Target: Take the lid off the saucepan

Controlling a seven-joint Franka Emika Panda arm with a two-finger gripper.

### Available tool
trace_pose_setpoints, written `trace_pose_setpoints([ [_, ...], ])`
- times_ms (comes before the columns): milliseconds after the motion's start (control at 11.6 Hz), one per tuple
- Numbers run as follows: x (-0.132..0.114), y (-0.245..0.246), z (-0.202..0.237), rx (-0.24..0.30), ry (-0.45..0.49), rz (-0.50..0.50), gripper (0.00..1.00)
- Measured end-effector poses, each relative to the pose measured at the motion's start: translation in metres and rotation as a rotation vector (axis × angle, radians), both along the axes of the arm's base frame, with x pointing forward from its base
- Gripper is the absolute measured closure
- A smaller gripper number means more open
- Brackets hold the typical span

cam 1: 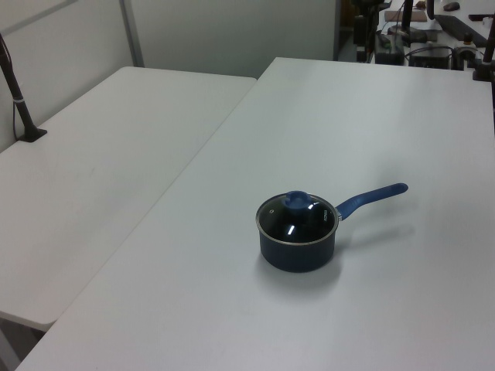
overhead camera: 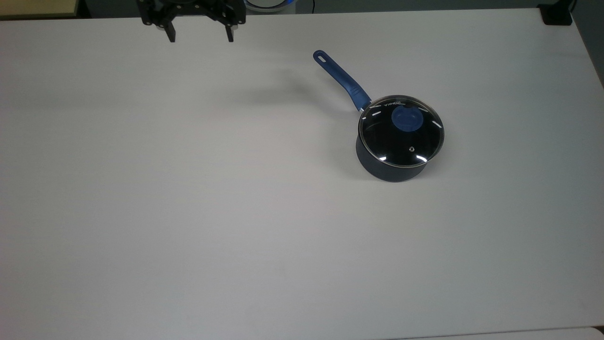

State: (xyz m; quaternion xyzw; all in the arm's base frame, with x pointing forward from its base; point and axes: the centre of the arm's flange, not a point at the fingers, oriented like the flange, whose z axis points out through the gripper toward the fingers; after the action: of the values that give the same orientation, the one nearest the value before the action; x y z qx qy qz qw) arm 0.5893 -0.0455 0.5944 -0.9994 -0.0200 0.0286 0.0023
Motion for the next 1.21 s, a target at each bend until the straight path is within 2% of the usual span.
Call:
trace_pose_setpoints([
  [172, 0.002, 0.029, -0.002, 0.022, 0.002, 0.048, 0.0],
  [517, 0.014, 0.126, -0.019, 0.071, -0.021, 0.178, 0.0],
  [862, 0.023, 0.232, -0.059, 0.072, -0.056, 0.099, 0.0],
  [1207, 0.025, 0.311, -0.115, 0.045, -0.05, 0.029, 0.0],
])
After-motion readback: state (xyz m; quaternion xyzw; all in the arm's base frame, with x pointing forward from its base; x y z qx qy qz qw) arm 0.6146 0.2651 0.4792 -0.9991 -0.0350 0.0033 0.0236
